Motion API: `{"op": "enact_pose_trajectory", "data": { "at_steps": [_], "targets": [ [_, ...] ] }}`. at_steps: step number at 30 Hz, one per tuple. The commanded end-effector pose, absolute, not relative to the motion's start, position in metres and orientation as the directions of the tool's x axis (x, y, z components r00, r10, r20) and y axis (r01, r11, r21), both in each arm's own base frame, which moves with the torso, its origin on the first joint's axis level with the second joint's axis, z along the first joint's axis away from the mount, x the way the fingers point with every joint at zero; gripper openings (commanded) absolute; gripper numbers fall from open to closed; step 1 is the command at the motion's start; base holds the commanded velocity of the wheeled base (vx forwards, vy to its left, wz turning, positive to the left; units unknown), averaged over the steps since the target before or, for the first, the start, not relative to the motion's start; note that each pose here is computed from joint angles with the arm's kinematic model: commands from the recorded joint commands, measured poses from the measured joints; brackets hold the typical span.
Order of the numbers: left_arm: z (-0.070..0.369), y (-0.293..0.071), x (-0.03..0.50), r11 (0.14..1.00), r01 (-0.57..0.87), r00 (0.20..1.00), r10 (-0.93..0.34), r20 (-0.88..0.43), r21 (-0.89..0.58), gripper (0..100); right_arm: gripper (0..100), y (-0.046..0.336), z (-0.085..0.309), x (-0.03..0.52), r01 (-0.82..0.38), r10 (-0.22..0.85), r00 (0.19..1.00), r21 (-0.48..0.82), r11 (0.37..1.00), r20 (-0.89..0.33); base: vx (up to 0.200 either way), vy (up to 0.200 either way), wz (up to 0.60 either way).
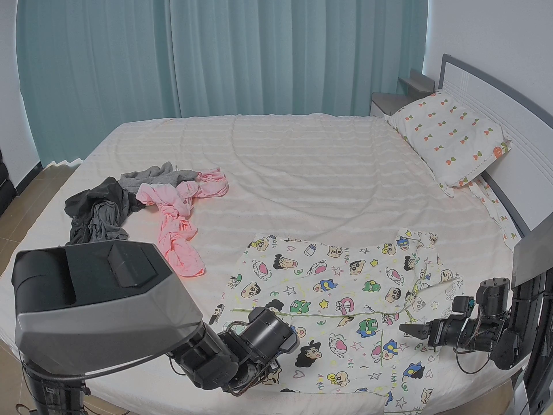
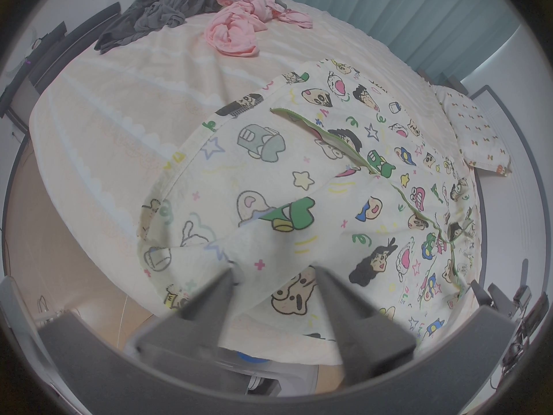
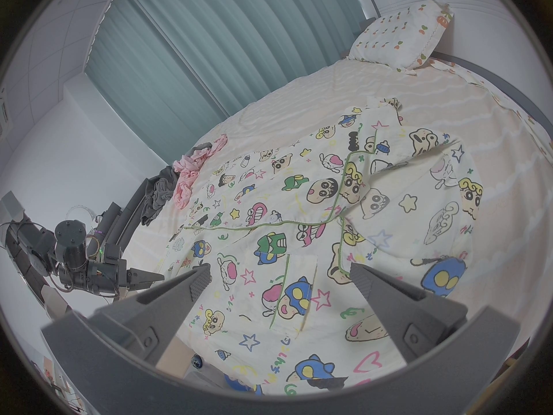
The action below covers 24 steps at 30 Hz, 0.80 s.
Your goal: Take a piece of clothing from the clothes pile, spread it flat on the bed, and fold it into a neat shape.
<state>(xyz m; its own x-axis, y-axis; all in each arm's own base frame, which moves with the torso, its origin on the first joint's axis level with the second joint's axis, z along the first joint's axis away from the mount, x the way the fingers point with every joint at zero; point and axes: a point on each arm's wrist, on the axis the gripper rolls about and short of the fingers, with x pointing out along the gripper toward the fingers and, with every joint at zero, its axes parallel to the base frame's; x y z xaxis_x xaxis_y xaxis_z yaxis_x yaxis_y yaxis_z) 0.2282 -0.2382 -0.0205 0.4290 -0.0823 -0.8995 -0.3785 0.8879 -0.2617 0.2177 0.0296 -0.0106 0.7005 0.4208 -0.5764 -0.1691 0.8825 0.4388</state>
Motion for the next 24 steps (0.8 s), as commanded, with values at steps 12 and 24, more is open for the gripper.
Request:
{"op": "enact_pose_trajectory", "data": {
  "at_steps": [12, 24],
  "targets": [
    [-0.015, -0.227, 0.234, 0.874, -0.417, 0.485, -0.018, -0.874, -0.249, 0, 100, 0.03, -0.01, 0.217, -0.175, 0.423, 0.703, 0.437, 0.882, -0.572, 0.0, 0.0, 0.0],
    [0.012, -0.203, 0.26, 0.875, -0.379, 0.67, 0.035, -0.742, -0.301, 0, 100, 0.03, -0.008, 0.216, -0.178, 0.424, 0.705, 0.437, 0.882, -0.568, 0.0, 0.0, 0.0]
  ]
}}
